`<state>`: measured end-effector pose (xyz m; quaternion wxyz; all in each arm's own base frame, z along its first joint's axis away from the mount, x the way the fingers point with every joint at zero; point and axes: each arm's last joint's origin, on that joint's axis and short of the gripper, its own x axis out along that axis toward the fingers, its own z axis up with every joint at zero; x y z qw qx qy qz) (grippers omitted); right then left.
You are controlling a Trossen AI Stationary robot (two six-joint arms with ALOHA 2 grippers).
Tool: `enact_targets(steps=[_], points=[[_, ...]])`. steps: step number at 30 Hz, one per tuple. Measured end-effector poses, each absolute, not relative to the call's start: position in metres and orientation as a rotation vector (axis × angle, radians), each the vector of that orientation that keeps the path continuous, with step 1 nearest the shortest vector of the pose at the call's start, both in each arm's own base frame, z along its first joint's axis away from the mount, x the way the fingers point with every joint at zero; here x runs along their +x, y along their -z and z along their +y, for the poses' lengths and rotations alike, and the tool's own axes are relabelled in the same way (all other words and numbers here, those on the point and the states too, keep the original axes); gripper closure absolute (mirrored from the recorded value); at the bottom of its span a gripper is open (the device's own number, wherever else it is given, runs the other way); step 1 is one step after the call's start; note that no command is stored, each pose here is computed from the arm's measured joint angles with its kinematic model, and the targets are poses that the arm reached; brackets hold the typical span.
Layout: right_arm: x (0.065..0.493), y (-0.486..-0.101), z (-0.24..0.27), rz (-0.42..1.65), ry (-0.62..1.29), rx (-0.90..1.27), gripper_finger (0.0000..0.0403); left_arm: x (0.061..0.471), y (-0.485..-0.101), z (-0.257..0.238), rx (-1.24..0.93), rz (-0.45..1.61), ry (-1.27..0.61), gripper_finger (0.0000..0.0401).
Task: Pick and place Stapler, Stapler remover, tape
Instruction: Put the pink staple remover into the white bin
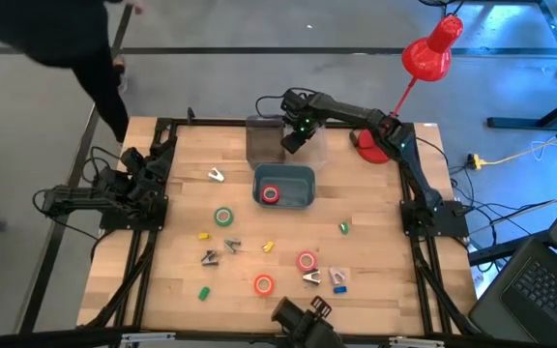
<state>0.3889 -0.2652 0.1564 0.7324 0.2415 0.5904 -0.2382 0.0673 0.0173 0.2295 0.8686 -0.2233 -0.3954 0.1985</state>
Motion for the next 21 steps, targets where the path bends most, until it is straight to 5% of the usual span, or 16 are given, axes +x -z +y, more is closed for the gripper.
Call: enact_targets(steps=[10, 17, 21], points=[[0.387, -0.155, -0.266, 1.317, 0.536, 0.53, 0.0318, 0.067, -0.23, 0.017, -0.468, -0.827, -0.415, 0.0104], [0.388, -0.163, -0.266, 1.319, 0.564, 0.581, 0.0158, 0.067, -0.23, 0.017, -0.467, -0.827, -0.415, 0.0104], [0.392, -0.19, -0.268, 1.296, 0.595, 0.567, 0.0109, 0.067, -0.23, 0.017, -0.468, -0.827, -0.415, 0.0104]])
